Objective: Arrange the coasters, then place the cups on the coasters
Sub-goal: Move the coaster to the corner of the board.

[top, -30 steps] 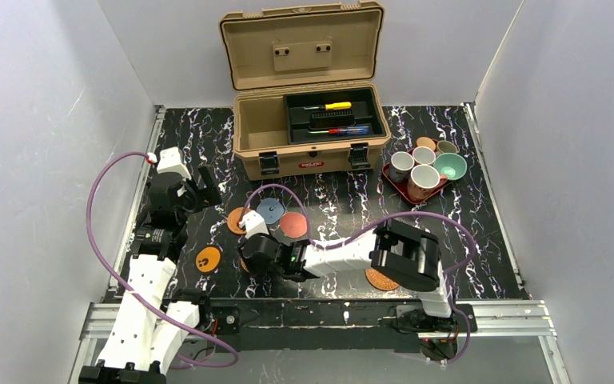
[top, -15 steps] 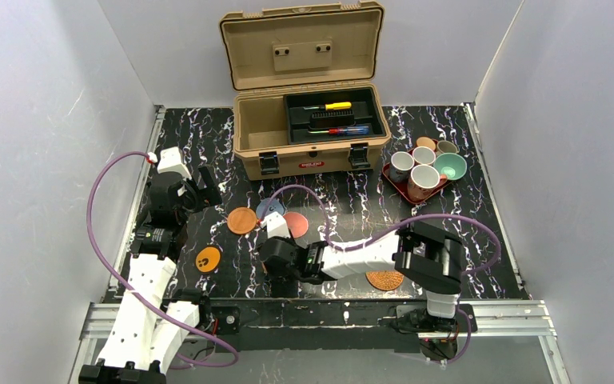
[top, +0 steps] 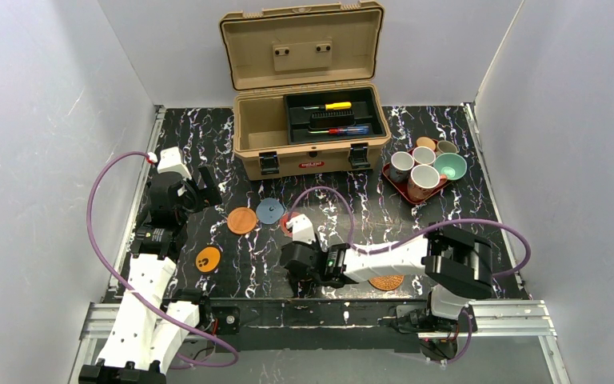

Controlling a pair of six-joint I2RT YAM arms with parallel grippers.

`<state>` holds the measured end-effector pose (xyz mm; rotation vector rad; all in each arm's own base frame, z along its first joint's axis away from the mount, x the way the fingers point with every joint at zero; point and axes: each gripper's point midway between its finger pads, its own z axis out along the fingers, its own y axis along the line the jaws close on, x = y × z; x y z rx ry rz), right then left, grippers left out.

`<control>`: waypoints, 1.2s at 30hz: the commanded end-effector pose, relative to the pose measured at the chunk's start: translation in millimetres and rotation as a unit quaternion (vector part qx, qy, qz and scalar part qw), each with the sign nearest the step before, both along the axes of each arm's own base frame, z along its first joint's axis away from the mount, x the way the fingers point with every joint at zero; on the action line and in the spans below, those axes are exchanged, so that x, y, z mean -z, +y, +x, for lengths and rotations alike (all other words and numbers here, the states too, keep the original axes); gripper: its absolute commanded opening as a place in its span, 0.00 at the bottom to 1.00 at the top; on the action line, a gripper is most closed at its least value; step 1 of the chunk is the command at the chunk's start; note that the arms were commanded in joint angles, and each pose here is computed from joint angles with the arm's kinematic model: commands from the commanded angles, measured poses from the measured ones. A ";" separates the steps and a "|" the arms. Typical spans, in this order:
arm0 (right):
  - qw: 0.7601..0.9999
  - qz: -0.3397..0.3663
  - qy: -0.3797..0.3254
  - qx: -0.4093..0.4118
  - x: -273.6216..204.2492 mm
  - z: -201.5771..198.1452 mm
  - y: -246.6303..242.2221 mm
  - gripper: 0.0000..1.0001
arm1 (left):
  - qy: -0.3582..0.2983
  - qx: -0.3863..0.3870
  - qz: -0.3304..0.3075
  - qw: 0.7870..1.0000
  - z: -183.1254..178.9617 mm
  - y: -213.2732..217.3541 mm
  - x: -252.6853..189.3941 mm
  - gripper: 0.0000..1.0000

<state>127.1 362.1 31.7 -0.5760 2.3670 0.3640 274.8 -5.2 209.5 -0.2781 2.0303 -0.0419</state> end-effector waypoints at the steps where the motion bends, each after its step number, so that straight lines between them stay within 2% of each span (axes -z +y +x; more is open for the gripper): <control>1: 0.994 -0.099 0.035 0.029 30.6 -15.3 -66.0 0.61 | -0.018 -0.003 0.003 1.000 1.9 1.2 -16.5 0.98; 11: 0.991 -0.102 0.034 0.077 26.0 -19.4 -111.0 0.61 | -0.016 -0.002 0.002 1.000 2.2 0.5 -15.7 0.98; 36: 0.988 -0.096 0.033 0.118 19.9 -22.5 -145.3 0.62 | -0.015 -0.002 0.002 1.000 2.4 0.4 -15.1 0.98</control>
